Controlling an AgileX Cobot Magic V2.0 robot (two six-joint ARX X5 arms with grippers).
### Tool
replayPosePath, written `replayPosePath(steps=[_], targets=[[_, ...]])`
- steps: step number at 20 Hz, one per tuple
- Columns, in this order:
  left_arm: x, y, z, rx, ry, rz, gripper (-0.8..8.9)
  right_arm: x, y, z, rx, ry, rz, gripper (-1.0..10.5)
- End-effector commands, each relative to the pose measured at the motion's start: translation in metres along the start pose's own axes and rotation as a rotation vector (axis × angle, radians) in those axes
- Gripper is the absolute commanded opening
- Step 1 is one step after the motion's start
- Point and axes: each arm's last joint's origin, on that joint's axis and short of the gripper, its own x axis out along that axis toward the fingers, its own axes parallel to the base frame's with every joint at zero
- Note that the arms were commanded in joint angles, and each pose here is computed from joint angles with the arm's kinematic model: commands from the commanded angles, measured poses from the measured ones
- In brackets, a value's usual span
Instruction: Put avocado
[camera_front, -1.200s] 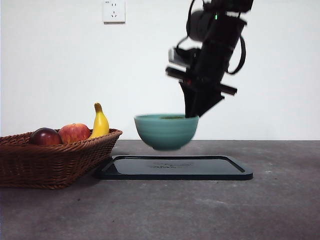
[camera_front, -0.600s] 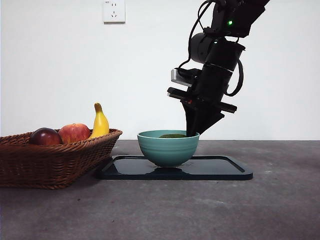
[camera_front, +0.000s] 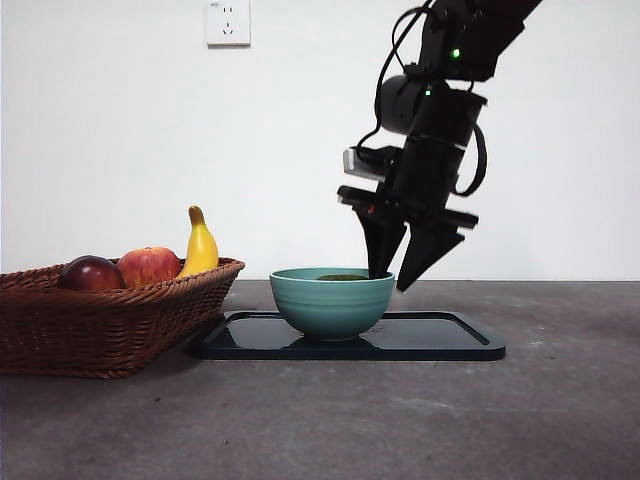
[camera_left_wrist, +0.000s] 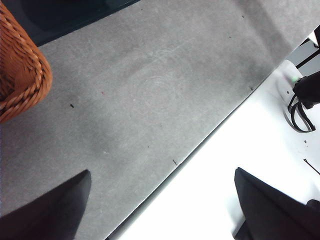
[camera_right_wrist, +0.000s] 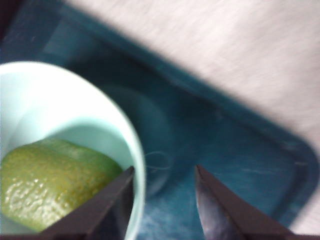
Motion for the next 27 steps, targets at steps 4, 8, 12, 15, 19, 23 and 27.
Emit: replayPosePath(steps=[4, 8, 12, 15, 19, 23, 27], targets=[[-0.001, -0.001, 0.002, 0.02, -0.006, -0.006, 4.59, -0.093, 0.021, 0.008, -0.04, -0.109, 0.011, 2.1], [-0.001, -0.001, 0.005, 0.032, -0.031, -0.006, 4.59, -0.172, 0.036, -0.016, -0.061, -0.199, 0.041, 2.1], [-0.001, -0.001, 0.005, 0.033, -0.032, -0.006, 4.59, -0.226, 0.047, -0.053, -0.081, -0.275, 0.065, 2.1], [-0.001, -0.001, 0.005, 0.033, -0.032, -0.006, 4.59, -0.24, 0.053, -0.093, -0.103, -0.312, 0.104, 2.1], [-0.001, -0.001, 0.005, 0.034, -0.032, -0.006, 4.59, -0.231, 0.066, -0.155, -0.174, -0.305, 0.263, 2.1], [-0.001, -0.001, 0.005, 0.032, -0.032, -0.006, 4.59, -0.211, 0.075, -0.202, -0.222, -0.256, 0.324, 2.1], [-0.001, -0.001, 0.005, 0.033, -0.032, -0.006, 4.59, -0.205, 0.079, -0.222, -0.26, -0.254, 0.351, 2.1]])
